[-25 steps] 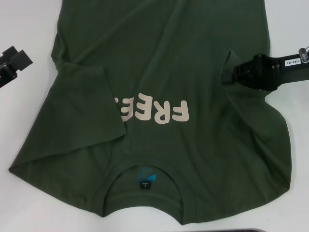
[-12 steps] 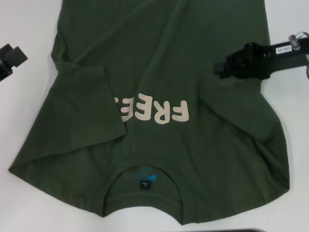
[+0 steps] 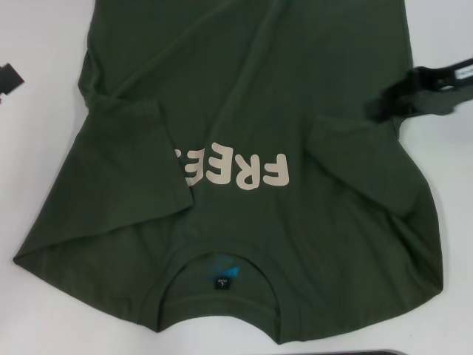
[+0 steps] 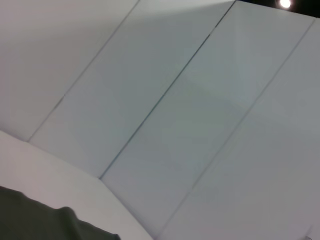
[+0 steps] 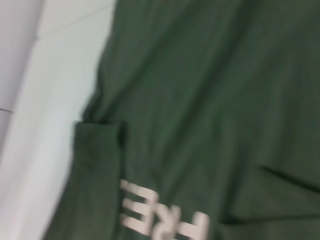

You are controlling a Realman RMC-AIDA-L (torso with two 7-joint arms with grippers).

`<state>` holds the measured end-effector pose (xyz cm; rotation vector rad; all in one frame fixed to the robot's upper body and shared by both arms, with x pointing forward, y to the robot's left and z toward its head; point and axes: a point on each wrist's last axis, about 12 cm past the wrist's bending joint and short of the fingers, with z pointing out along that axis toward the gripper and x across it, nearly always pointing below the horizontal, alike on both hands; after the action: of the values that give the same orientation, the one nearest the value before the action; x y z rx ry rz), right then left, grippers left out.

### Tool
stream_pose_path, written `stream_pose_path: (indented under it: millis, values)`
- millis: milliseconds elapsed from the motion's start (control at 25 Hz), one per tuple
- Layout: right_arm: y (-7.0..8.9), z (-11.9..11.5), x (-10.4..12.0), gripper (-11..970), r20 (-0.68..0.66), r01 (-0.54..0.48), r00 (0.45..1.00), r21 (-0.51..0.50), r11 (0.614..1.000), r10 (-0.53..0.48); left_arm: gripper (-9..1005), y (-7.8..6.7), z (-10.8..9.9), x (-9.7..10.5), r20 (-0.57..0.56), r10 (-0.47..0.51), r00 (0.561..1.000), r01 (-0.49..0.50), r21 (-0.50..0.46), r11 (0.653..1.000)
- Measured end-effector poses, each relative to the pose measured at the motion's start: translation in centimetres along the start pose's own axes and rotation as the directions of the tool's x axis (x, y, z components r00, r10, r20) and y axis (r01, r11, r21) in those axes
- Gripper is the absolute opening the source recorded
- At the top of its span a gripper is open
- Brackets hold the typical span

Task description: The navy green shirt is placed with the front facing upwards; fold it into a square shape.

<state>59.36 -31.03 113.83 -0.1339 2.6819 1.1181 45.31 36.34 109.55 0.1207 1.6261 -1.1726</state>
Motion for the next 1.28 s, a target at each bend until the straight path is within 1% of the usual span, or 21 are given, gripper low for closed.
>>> stream_pose_path:
  millis: [120, 200, 320, 600, 800, 1080, 1280]
  values:
    - [-0.9, -2.3, 0.2, 267, -0.027, -0.004, 1.000, 0.081, 0.997, 0.007, 949, 0.4, -0.3, -0.4, 0.006, -0.039, 0.999, 0.039, -0.030, 0.999]
    - [-1.2, -3.3, 0.5, 270, -0.051, -0.001, 0.999, 0.118, 0.993, 0.007, 949, 0.6, -0.4, -0.7, 0.009, -0.063, 0.998, 0.063, -0.046, 0.997]
    - [-1.6, -3.6, 1.1, 274, -0.090, -0.004, 0.996, 0.157, 0.988, 0.019, 949, 0.8, -0.4, -0.9, 0.020, -0.076, 0.997, 0.077, -0.059, 0.995]
    - [-2.5, -2.4, 2.2, 284, -0.125, -0.018, 0.991, 0.203, 0.979, 0.044, 948, 0.9, -0.6, -1.0, 0.040, -0.080, 0.996, 0.083, -0.068, 0.994]
    - [-3.0, -1.1, 2.8, 292, -0.129, -0.041, 0.989, 0.193, 0.980, 0.067, 948, 0.9, -0.6, -0.9, 0.041, -0.083, 0.996, 0.085, -0.068, 0.994]
    - [-3.1, 0.2, 2.8, 302, -0.129, -0.054, 0.988, 0.184, 0.981, 0.079, 948, 0.9, -0.6, -0.9, 0.042, -0.082, 0.996, 0.084, -0.071, 0.994]
    - [-2.8, 0.6, 2.7, 309, -0.122, -0.057, 0.990, 0.159, 0.986, 0.077, 948, 0.9, -0.6, -0.8, 0.043, -0.080, 0.996, 0.083, -0.073, 0.994]
